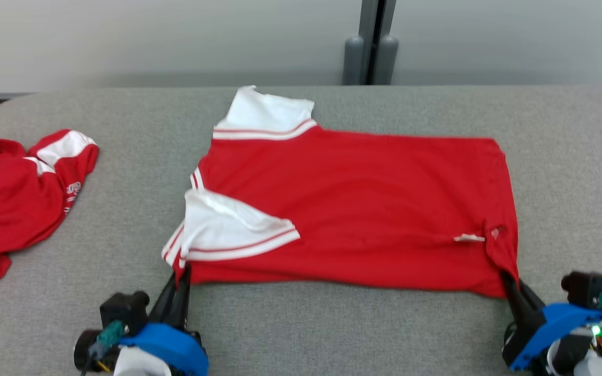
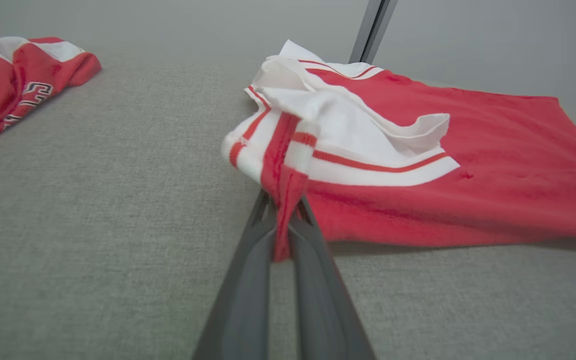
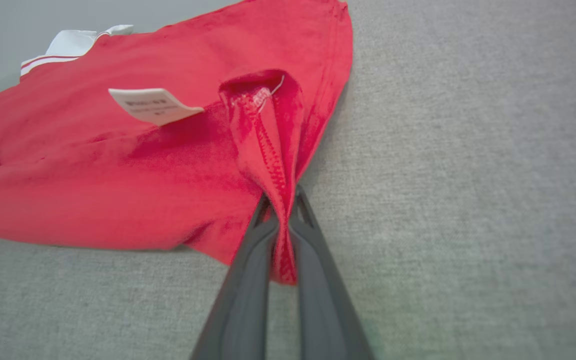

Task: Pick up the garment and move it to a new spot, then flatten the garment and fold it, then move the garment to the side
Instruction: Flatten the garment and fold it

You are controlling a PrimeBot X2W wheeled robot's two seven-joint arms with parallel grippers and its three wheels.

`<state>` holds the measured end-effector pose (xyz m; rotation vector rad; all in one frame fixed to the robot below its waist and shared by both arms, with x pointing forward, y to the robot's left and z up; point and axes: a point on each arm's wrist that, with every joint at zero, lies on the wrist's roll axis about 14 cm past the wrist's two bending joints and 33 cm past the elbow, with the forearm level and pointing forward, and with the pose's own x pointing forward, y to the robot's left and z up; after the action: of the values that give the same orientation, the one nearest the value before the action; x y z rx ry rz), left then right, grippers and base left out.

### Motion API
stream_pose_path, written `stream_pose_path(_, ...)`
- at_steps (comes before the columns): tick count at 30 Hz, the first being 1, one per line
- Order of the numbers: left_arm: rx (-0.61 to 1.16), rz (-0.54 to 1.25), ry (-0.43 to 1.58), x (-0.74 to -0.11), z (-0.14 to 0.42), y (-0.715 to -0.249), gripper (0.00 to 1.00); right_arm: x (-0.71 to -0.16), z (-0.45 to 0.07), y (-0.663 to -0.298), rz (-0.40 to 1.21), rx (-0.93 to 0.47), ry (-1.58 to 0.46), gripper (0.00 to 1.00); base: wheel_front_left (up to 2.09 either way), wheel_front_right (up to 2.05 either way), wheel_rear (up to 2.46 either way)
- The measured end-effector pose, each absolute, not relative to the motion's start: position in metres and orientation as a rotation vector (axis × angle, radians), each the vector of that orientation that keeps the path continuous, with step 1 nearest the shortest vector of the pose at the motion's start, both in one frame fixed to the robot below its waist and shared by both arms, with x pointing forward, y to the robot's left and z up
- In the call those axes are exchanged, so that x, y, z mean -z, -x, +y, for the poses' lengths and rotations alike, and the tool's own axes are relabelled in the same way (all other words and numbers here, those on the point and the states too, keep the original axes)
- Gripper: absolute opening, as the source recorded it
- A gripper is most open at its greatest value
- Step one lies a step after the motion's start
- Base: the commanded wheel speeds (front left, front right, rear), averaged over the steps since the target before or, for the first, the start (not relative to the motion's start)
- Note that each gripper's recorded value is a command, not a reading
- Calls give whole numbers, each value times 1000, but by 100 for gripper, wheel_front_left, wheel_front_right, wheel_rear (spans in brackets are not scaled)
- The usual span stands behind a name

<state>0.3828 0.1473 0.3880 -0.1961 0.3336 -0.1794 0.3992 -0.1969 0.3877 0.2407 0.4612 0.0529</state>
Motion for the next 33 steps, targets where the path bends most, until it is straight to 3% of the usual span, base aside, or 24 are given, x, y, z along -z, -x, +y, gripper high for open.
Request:
stream_pose_path(9, 116, 327, 226, -390, 154, -324, 0, -391, -194, -349, 472, -57, -261, 0, 0, 0, 0)
stream_pose_path(18, 113, 367, 243, -382, 147, -294, 0, -392, -197, -315, 525, -40, -264, 0, 0, 0, 0)
stream_pose_path(19, 106, 372, 242, -381, 148, -292, 27, -391, -196, -313, 530, -39, -268, 15, 0, 0, 0)
stream_pose_path(20, 103, 373, 238, -380, 149, -292, 99, -391, -196, -312, 534, -38, -266, 69, 0, 0, 0)
stream_pose_path(21, 101, 372, 238, -380, 150, -293, 100, -391, -195, -311, 539, -40, -264, 100, 0, 0, 0)
stream_pose_path(26, 98, 342, 219, -388, 152, -301, 100, -396, -198, -315, 513, -34, -246, 100, 0, 0, 0)
stream_pose_path(33, 87, 217, 194, -422, 156, -328, 100, -441, -211, -343, 314, -16, -202, 100, 0, 0, 0)
